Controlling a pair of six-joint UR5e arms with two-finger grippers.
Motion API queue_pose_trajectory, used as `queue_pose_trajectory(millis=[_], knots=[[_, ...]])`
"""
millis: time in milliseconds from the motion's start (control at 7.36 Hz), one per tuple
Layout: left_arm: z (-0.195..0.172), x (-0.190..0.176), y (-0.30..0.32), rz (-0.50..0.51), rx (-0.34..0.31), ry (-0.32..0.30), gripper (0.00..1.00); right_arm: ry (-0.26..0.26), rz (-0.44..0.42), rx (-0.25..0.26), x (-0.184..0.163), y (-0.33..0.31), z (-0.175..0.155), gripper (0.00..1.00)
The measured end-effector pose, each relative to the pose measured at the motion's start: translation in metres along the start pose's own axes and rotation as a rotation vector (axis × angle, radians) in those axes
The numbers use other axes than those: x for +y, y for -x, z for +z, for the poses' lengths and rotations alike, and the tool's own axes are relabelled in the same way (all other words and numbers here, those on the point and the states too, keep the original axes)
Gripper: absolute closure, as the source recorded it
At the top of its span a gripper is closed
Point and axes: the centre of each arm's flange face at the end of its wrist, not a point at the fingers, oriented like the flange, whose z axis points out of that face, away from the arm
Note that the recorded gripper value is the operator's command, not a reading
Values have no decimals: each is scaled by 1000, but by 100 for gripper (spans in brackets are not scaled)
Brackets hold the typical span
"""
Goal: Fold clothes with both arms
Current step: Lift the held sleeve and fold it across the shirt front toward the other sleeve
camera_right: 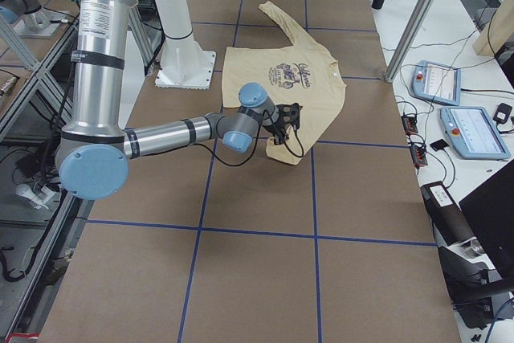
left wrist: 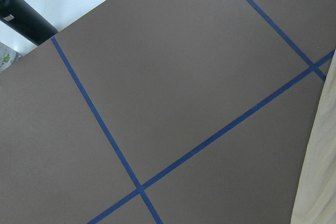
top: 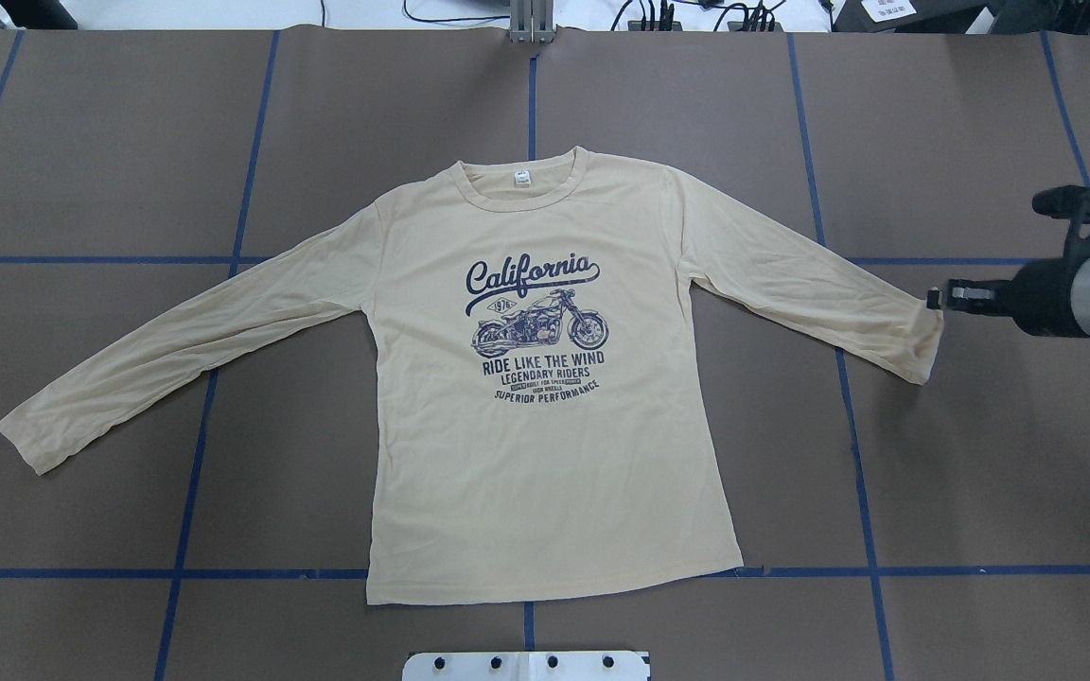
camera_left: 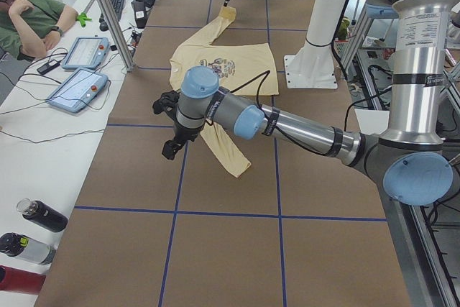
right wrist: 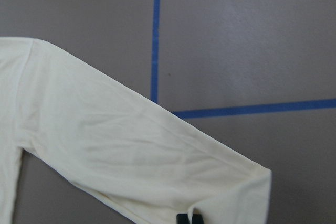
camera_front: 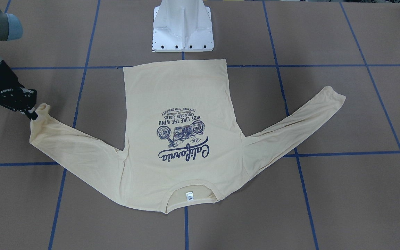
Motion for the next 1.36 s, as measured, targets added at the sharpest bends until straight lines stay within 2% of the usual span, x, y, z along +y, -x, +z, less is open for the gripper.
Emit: queue_pose_trajectory(millis=[272, 544, 816, 951, 1223, 1359], knots=[[0, -1, 0, 1, 0, -1, 0, -61, 97, -6, -54, 124, 12, 100], [0, -1, 0, 1, 0, 0, 0, -90, 157, 45, -83, 267, 20, 100], [0, -1, 0, 0, 1, 0, 0, -125, 220, 54, -112, 386, 39, 100], [0, -1, 0, -1, 1, 0, 0, -136, 240, 54, -122, 446, 51, 100], [0, -1, 0, -1, 2, 0, 0, -139, 248, 71, -111, 535, 76, 100], [1, 0, 0, -2, 2, 1, 0, -128, 258, 86, -102, 569, 88, 50]])
